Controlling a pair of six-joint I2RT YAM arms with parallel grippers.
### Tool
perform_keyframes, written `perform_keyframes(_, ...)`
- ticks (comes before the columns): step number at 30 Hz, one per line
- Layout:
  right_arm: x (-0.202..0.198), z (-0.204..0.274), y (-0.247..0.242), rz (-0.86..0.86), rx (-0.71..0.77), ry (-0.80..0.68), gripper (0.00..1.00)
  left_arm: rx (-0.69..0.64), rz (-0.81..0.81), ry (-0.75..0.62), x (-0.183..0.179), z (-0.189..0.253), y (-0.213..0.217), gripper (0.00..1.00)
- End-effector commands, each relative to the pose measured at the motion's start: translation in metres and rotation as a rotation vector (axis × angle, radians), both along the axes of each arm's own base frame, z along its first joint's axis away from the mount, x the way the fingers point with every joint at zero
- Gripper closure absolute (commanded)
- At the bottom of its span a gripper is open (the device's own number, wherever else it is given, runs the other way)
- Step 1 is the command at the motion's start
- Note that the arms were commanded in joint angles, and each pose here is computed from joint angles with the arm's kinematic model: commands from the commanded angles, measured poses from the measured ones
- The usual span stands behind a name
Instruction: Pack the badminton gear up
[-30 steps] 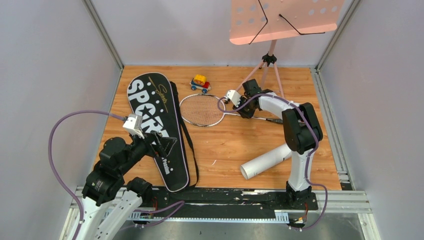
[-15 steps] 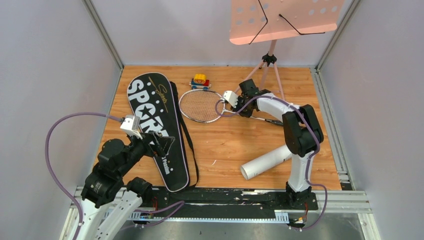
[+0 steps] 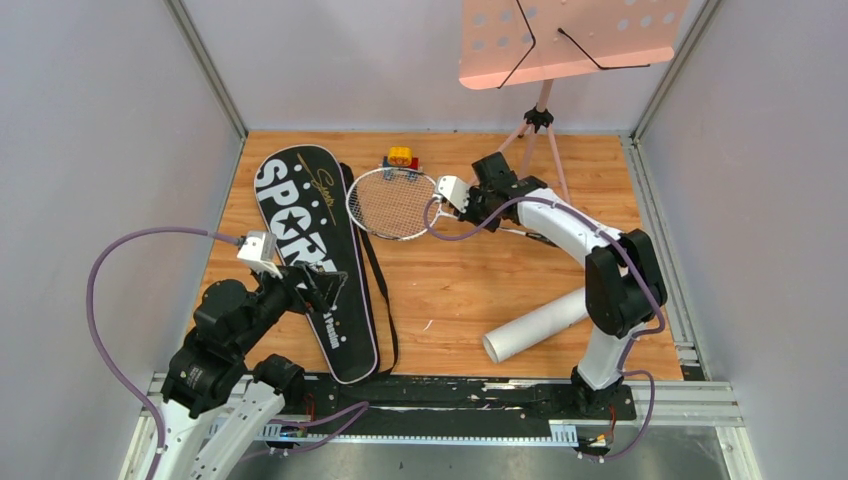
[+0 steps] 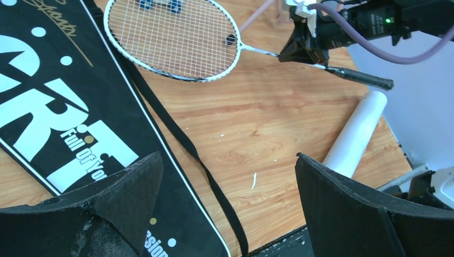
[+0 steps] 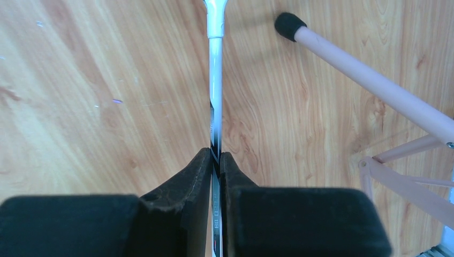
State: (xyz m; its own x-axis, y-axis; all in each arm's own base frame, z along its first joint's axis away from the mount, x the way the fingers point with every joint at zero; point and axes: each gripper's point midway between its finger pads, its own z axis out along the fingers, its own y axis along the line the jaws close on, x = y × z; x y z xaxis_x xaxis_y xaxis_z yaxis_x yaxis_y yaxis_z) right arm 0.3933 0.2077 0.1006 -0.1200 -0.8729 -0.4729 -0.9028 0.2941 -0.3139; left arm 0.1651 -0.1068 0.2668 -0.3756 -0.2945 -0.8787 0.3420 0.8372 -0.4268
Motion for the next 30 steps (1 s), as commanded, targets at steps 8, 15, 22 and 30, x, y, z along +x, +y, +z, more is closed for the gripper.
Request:
perform_keyframes(8,-0.045,0.089,0.079,0.009,0.266,-0.029,1.0,-0.119,0.056,0.119,0.012,-0.007,-0.009,0.04)
perform_keyframes(15,-0.073,0.114,0.117,-0.155,0.448,0.112,1.0,-0.206,0.04,0.177,0.024,-0.01,-0.026,0.1)
perform_keyframes(22,-0.101,0.13,0.15,-0.32,0.596,0.204,1.0,-0.298,0.003,0.148,0.04,0.004,-0.043,0.13)
perform_keyframes(30,-0.128,0.146,0.174,-0.489,0.742,0.336,1.0,-0.291,-0.01,0.129,0.065,0.002,-0.056,0.17)
